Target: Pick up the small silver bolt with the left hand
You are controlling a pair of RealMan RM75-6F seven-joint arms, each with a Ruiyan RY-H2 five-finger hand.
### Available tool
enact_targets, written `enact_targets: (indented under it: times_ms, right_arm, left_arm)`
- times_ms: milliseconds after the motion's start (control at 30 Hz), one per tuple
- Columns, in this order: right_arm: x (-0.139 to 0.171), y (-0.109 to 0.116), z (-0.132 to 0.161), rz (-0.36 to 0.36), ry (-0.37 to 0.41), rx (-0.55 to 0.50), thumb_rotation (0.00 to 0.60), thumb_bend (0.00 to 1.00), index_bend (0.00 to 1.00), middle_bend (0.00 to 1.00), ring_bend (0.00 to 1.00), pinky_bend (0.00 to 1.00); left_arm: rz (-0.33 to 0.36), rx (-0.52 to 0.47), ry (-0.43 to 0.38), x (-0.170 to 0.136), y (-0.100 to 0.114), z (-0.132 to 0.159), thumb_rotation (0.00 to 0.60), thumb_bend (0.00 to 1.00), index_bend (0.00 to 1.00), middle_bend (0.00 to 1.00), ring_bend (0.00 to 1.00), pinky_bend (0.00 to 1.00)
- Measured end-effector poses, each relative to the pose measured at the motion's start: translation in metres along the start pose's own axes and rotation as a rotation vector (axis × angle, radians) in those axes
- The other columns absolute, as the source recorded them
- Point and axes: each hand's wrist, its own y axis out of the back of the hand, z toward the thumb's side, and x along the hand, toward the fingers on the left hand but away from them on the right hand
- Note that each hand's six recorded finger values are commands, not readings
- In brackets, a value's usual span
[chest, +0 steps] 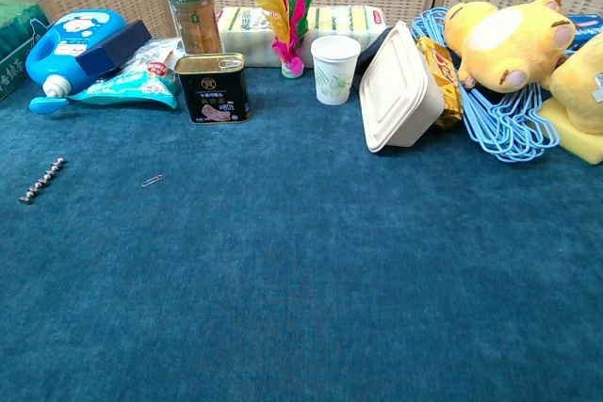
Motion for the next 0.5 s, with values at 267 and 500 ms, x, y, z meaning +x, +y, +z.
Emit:
enact_targets:
  times_ms: [267, 500]
  right_arm:
    - [0.000, -0.001, -0.001, 0.003, -0.003, 0.005, 0.600, 0.00, 0.00, 0.00, 0.00, 0.00]
    - [0.000, 0.001, -0.002, -0.003, -0.011, 0.003, 0.600, 0.00, 0.00, 0.00, 0.00, 0.00]
  left_arm:
    - [-0.016, 0.024, -0.002, 0.001, -0.006, -0.003, 0.600, 0.38, 0.08, 0.00, 0.00, 0.12]
    - [-0.018, 0.070, -0.024, 0.013, -0.013, -0.012, 0.600, 0.38, 0.05, 0.00, 0.00, 0.12]
